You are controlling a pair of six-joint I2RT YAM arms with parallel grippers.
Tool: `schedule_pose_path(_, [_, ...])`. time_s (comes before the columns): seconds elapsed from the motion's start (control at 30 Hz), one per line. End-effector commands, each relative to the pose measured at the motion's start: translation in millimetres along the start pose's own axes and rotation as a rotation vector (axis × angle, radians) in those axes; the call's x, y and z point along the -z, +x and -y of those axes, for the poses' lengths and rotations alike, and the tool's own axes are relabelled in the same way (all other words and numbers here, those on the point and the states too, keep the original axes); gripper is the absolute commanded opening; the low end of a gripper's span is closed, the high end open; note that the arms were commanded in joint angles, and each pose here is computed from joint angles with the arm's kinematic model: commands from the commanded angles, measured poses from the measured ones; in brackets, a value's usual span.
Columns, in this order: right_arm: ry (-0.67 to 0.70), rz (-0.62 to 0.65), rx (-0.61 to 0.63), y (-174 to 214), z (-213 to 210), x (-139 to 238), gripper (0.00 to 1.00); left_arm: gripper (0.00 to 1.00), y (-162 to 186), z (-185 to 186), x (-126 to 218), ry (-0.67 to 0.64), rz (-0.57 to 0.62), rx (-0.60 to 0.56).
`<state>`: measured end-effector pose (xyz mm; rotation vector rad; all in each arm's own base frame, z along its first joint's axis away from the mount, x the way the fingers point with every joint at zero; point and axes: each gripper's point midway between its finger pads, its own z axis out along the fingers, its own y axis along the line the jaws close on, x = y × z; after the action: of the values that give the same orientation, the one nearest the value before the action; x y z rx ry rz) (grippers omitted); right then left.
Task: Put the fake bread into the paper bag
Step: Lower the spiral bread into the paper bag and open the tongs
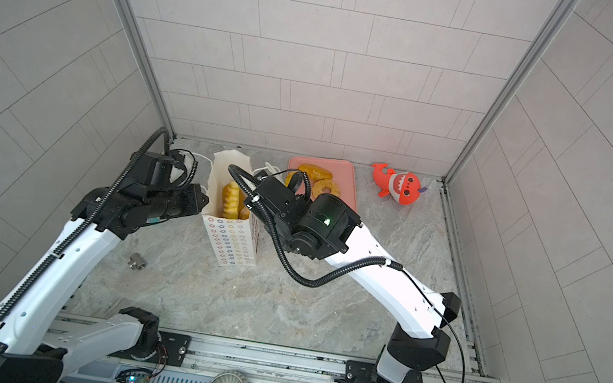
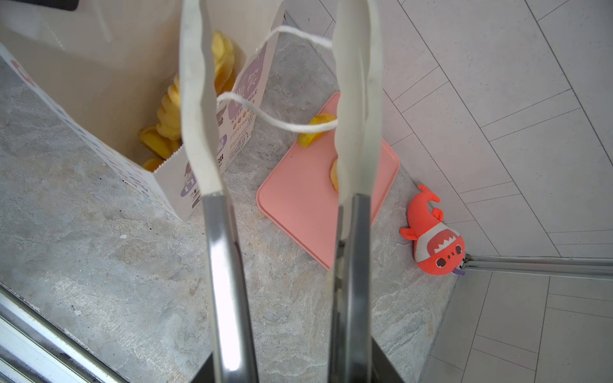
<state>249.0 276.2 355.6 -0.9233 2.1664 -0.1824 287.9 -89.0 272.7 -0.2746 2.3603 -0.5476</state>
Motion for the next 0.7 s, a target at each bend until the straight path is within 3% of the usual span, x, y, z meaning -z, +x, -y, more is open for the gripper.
schedule_pose_path(0.0, [0.02,0.058,-0.029,-10.6,10.3,14.8,0.47,0.1,-3.9,3.8,6.4,0.015,0.027,0.0])
schedule_pose_path(0.67, [0.057,0.185,-0.104,-33.2,29.6,34.5,0.47,0.11,-3.6,3.7,6.4,0.014,0.025,0.0])
